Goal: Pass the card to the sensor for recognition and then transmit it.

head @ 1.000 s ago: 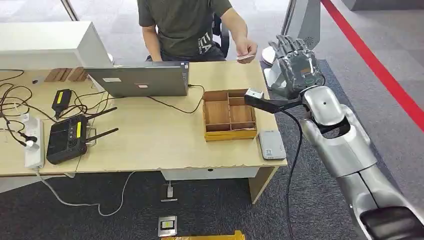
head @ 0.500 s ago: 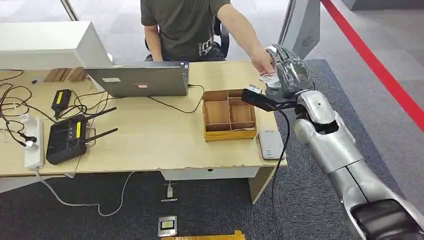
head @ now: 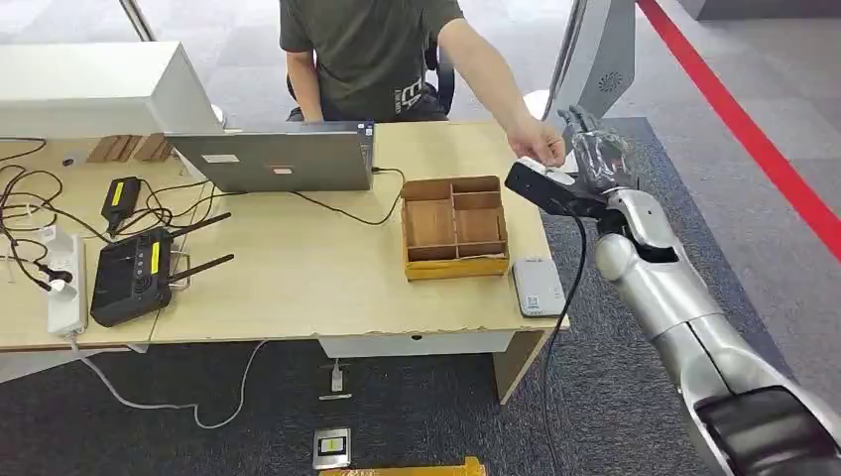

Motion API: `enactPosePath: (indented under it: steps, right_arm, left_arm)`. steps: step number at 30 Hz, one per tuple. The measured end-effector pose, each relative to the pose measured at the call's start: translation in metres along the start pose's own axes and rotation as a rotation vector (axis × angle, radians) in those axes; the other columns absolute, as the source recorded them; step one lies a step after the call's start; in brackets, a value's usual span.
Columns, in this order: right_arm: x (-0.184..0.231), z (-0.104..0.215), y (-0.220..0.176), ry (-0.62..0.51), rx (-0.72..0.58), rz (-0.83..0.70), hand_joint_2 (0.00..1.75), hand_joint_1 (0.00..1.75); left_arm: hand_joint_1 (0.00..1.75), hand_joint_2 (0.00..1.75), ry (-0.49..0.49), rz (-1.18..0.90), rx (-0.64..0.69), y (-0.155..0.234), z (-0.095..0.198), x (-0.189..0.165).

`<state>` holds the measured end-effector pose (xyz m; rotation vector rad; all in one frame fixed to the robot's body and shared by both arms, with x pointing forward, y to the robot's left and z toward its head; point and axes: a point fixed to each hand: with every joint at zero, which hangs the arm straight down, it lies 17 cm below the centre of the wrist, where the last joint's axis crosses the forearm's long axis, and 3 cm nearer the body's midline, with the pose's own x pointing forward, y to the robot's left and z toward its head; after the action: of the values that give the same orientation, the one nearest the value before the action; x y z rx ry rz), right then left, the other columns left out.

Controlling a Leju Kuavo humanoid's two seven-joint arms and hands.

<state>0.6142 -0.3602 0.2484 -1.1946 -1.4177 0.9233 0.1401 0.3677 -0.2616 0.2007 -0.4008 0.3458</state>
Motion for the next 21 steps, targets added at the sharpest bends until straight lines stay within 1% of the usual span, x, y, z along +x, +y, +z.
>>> enactPosePath:
  steps: [1, 2, 6, 21]
  right_arm:
    - [-0.002, 0.000, 0.001, 0.008, 0.001, 0.001, 1.75, 0.10]
    - [-0.004, 0.000, 0.002, 0.014, 0.002, 0.001, 1.75, 1.75]
    - [-0.018, 0.001, 0.002, 0.050, 0.003, -0.010, 1.75, 1.75]
    - [-0.042, 0.010, 0.006, 0.086, 0.020, 0.020, 1.75, 1.75]
  left_arm:
    - [0.00, 0.00, 0.003, -0.001, 0.000, 0.000, 0.000, -0.001]
    - [0.00, 0.00, 0.007, -0.001, 0.001, 0.000, 0.000, -0.001]
    - [0.00, 0.00, 0.009, -0.015, 0.000, 0.000, 0.000, -0.003]
    - [0.00, 0.00, -0.007, -0.048, -0.019, -0.003, 0.001, -0.002]
